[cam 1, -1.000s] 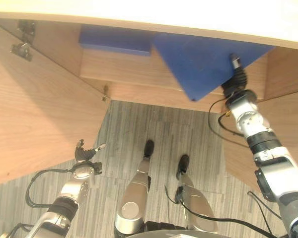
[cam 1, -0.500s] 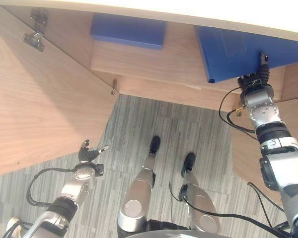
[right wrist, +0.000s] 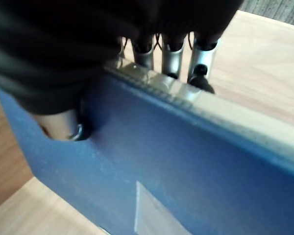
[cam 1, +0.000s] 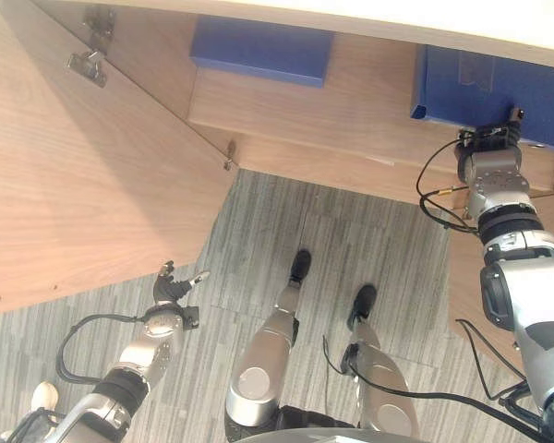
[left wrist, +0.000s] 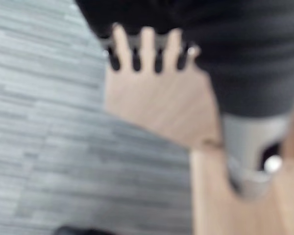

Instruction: Put the empty folder in the office cabinet

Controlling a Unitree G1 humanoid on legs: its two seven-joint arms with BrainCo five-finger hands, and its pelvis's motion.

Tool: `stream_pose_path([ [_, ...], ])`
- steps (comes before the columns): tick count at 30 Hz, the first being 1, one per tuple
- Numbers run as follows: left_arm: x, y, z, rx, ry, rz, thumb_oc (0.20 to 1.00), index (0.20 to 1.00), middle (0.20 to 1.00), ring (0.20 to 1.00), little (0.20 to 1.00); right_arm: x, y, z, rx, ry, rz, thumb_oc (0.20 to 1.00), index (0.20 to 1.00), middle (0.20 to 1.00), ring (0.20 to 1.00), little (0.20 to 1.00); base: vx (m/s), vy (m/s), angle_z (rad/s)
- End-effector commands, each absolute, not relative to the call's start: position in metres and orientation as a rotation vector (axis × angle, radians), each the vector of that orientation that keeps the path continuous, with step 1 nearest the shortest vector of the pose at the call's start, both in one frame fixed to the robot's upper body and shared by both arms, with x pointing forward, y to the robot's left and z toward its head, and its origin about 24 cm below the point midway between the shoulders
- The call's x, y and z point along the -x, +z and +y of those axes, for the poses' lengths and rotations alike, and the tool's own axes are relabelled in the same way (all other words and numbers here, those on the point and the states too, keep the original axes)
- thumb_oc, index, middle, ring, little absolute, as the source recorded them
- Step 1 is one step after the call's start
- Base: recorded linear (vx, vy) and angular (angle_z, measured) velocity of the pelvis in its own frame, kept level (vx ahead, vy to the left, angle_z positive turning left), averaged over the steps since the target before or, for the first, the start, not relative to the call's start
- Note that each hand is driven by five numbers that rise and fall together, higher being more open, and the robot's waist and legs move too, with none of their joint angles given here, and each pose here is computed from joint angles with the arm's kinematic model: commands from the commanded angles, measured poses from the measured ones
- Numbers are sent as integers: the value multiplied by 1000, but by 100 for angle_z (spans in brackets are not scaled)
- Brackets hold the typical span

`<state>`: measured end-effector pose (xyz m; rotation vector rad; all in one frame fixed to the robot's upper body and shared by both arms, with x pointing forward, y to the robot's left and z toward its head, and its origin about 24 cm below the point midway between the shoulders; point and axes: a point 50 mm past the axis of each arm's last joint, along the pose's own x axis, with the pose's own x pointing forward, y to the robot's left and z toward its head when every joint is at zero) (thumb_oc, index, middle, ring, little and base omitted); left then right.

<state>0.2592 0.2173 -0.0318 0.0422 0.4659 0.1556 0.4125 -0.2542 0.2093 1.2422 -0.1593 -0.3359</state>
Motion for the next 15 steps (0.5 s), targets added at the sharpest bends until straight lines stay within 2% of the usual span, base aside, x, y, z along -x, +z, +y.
stream_pose_path([
  [1,-249,-35,233,-66,196,473,1000,1000,1000,1000,1000,-414,248,-255,-1076,-245,-190,200,200,200,200,200,10,-13,12],
  [4,-250,-31,238,-65,192,457,1000,1000,1000,1000,1000,-416,253,-253,-962,-231,-157,200,200,200,200,200,23,-33,11],
  [15,-251,-20,244,-61,173,411,1000,1000,1000,1000,1000,-416,263,-253,-937,-206,-150,200,200,200,200,200,10,-23,7],
])
